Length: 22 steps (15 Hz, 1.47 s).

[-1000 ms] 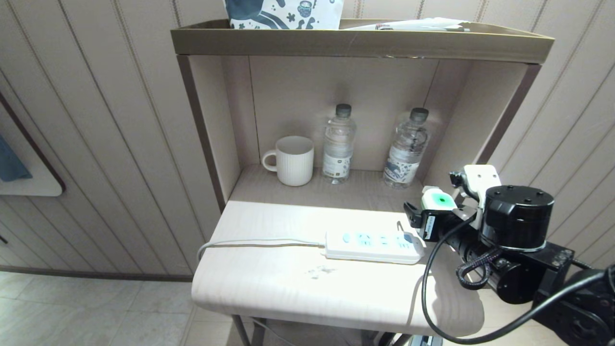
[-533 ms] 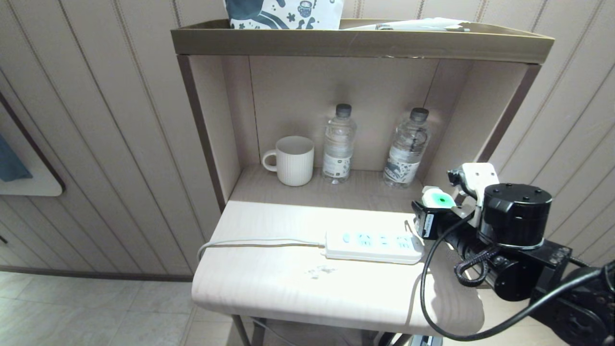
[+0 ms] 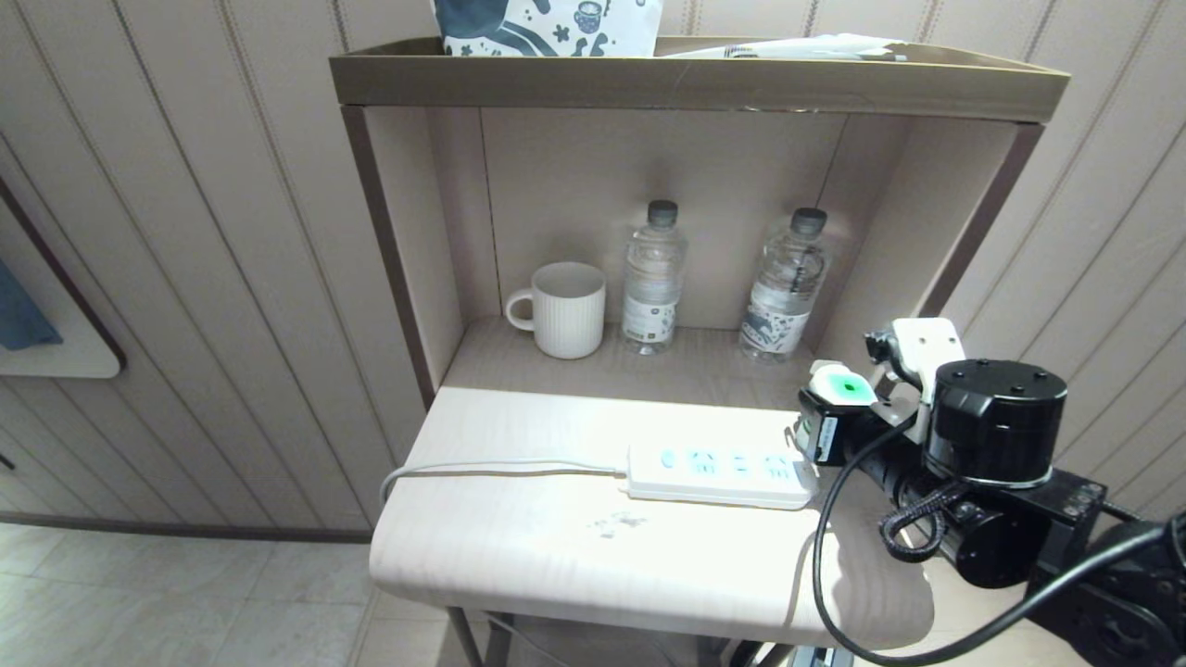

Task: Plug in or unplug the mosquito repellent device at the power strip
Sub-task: Pick up the mosquito repellent liquid, then insert the plug into the socket

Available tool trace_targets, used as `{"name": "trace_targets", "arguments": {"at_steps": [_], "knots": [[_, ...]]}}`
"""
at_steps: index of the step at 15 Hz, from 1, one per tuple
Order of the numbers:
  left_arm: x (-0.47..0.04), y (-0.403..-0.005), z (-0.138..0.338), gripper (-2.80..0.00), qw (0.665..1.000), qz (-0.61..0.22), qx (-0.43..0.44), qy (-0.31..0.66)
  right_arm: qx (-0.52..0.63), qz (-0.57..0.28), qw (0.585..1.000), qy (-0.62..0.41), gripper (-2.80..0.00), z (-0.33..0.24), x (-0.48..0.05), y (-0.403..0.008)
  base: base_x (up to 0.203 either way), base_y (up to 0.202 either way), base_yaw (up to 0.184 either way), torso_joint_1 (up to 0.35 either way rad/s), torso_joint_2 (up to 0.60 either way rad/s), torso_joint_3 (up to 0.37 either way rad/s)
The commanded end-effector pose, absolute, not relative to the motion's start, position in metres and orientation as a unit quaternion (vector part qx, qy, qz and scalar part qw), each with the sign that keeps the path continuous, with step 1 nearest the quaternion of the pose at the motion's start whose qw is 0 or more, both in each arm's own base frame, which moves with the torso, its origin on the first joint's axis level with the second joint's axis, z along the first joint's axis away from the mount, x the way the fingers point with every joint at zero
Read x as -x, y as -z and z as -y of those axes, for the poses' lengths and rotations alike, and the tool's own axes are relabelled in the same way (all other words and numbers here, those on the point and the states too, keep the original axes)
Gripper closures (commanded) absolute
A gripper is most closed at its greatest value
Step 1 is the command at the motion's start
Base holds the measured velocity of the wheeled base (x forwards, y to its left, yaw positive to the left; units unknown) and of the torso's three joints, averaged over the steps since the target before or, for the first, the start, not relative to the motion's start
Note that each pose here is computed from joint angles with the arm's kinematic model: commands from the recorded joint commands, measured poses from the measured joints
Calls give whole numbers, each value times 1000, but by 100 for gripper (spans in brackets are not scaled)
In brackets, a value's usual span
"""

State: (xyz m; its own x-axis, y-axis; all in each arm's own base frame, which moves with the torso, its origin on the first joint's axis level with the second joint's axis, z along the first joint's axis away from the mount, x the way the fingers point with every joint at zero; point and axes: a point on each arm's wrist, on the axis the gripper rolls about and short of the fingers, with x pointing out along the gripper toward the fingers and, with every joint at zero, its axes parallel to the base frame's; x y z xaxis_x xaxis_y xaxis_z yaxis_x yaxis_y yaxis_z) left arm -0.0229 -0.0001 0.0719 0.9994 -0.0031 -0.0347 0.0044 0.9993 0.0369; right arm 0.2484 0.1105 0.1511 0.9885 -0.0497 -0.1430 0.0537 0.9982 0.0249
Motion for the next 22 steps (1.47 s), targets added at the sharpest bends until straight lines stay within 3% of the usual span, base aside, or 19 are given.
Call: {"name": "trace_targets", "arguments": {"at_steps": [1,4,7,13,17,22], "knots": [[23,-72,0,0,1000,-18,-18,2,-24,-52,998,19,0,-110,-239,-163,0,0,0,0,0,0],[23,-72,0,0,1000,-18,-19,2,-40,-16,999,-9,0,-105,-199,-202,0,0,0,0,0,0],[23,-72,0,0,1000,-18,-18,2,-28,-33,999,-13,0,-88,-163,-228,0,0,0,0,0,0],[23,-72,0,0,1000,-18,-18,2,37,-185,981,-50,0,-62,-100,-284,0,0,0,0,0,0],[23,-72,0,0,1000,-18,-18,2,29,-287,941,-174,0,-48,-55,-313,0,0,0,0,0,0],[23,-72,0,0,1000,-18,-18,2,79,-387,892,-217,0,-75,-75,-305,0,0,0,0,0,0]]}}
